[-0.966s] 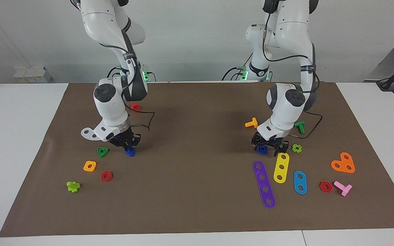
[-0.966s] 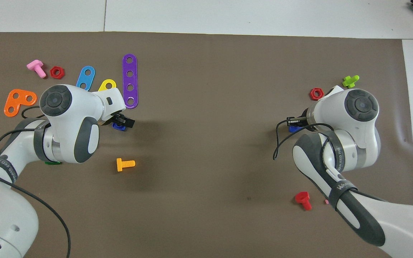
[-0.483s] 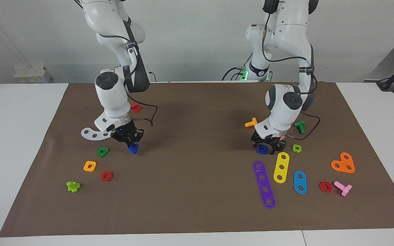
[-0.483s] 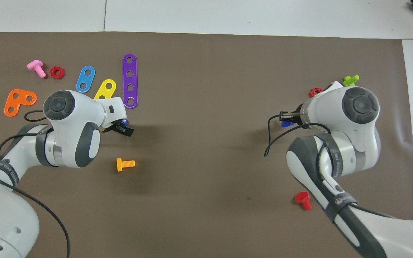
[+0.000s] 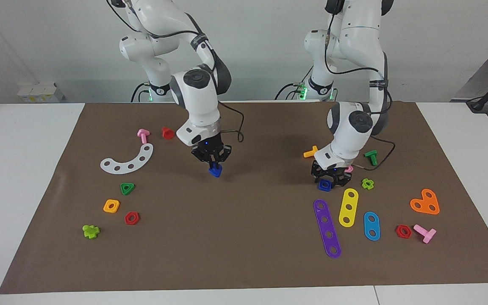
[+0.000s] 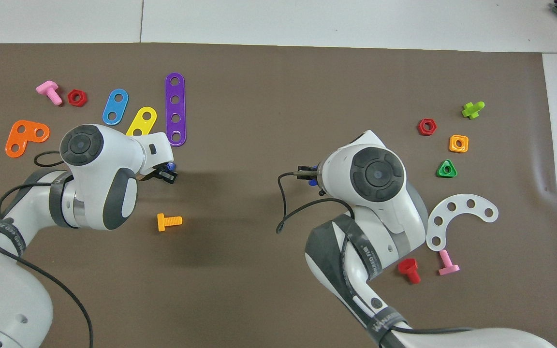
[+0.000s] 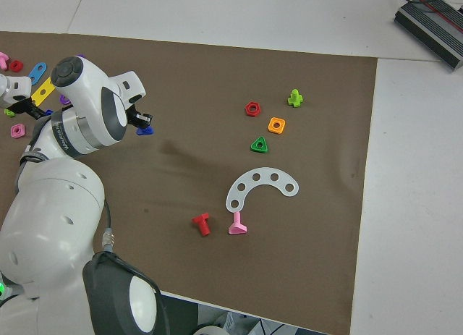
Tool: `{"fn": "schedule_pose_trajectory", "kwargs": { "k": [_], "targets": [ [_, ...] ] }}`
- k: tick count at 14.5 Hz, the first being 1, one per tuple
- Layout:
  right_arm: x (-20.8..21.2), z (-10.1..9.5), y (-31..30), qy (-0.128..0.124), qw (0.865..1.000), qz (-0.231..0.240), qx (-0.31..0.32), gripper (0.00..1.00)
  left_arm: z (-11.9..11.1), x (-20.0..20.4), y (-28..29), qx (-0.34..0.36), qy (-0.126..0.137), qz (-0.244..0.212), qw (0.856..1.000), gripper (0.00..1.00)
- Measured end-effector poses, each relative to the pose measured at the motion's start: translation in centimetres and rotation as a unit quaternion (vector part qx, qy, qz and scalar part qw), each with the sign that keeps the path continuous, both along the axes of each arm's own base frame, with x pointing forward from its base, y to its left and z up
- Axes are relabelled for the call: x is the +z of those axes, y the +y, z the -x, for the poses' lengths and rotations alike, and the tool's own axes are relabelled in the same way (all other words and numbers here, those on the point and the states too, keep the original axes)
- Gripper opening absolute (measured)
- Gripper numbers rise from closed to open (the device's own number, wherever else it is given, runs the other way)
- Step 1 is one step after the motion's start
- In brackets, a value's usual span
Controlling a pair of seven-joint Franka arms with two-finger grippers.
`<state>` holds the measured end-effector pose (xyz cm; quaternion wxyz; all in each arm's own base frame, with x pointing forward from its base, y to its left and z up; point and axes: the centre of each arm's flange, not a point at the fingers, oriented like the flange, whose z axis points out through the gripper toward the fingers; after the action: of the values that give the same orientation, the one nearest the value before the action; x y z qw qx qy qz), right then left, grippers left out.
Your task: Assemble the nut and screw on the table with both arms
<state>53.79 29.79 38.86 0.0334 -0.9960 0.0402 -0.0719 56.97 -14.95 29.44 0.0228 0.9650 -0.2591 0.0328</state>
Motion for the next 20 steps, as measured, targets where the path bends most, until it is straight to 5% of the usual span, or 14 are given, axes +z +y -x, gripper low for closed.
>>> {"fn": "schedule_pose_trajectory", "kwargs": {
  "k": [6,8,11,15,20],
  "targets": [
    [-2.1,3.1,5.8,0.016,1.000,0.004,0.023,0.19,0.2,-0.1,-0.3,-0.001,0.004,0.000,1.000,0.47],
    [-3.3,4.0,7.1,0.025,0.999,0.009,0.031,0.19,0.1,0.4,0.0,0.014,0.027,-0.004,1.000,0.47],
    [-4.9,4.5,7.8,0.035,0.999,0.016,0.036,0.19,-1.6,4.1,0.3,0.045,0.066,-0.009,0.997,0.47],
    [-5.3,4.4,7.6,0.038,0.998,0.019,0.034,0.19,-3.3,8.1,0.8,0.114,0.068,-0.006,0.991,0.47],
    [-4.2,3.9,6.9,0.031,0.999,0.015,0.028,0.68,-2.9,8.8,-2.2,0.201,0.068,-0.002,0.977,0.47]
  ]
}}
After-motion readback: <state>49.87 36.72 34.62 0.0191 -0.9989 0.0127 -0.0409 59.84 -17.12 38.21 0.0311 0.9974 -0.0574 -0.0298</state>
